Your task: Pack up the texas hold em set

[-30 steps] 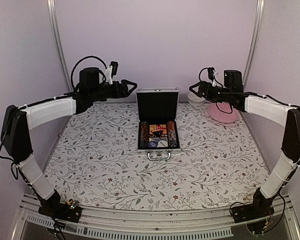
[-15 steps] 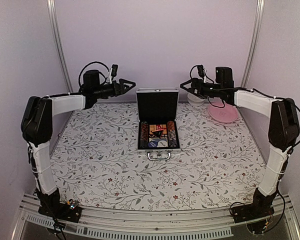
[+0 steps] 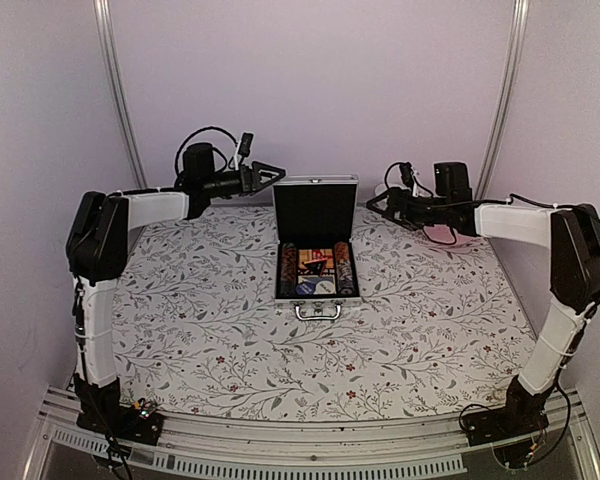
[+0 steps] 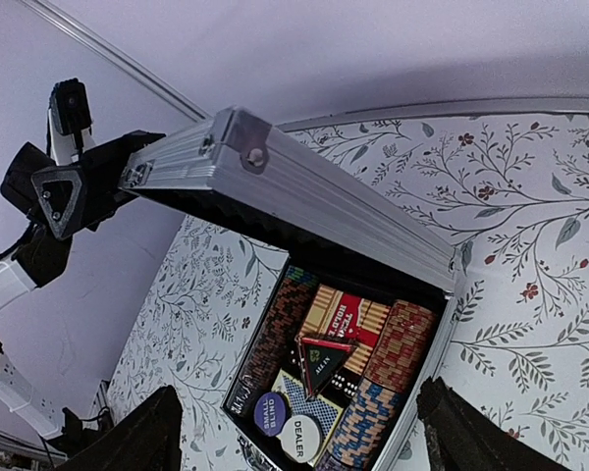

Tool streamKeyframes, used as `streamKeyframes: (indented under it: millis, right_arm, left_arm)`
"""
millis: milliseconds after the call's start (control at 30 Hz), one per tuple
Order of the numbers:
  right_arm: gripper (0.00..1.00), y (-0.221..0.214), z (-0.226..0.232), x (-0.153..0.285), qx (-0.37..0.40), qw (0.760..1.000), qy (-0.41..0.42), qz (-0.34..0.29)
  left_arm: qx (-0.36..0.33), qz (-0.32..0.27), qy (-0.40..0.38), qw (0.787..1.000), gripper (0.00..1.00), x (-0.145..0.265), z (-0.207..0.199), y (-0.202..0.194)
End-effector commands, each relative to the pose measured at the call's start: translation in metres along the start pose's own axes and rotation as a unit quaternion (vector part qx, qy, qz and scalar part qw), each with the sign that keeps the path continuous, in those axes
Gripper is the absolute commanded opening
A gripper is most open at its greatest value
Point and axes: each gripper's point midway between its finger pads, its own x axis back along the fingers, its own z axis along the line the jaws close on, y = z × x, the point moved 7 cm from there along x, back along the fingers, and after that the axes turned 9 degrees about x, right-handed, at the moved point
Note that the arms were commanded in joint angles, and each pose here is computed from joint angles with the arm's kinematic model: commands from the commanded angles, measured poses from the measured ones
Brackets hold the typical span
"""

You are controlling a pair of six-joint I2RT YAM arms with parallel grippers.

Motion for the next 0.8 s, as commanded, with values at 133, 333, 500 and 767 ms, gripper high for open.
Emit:
streamKeyframes:
  millis: [133,333,500,767]
  right_arm:
    - [0.84,0.015,0.026,0.037,0.022,0.998,-0.019,-0.063]
    - [0.84,0.003,0.028,0.048,0.012,0.997,-0.027,-0.071]
    - [0.84,-0.005,0.030,0.053,0.011,0.998,-0.024,-0.063]
    - [0.84,-0.030,0.043,0.042,-0.013,0.999,-0.015,-0.027]
  left_arm:
    - [-0.033,0.038,-0.094,0.994,0.88,-0.004,-0.041,-0.035]
    - [-0.045,0.071,-0.115,0.990,0.88,0.010,-0.063,-0.068]
    - [-0.065,0.069,-0.049,0.994,0.86,0.039,-0.072,-0.101]
    - [-0.039,0.078,0.126,0.988,0.86,0.073,-0.055,-0.151]
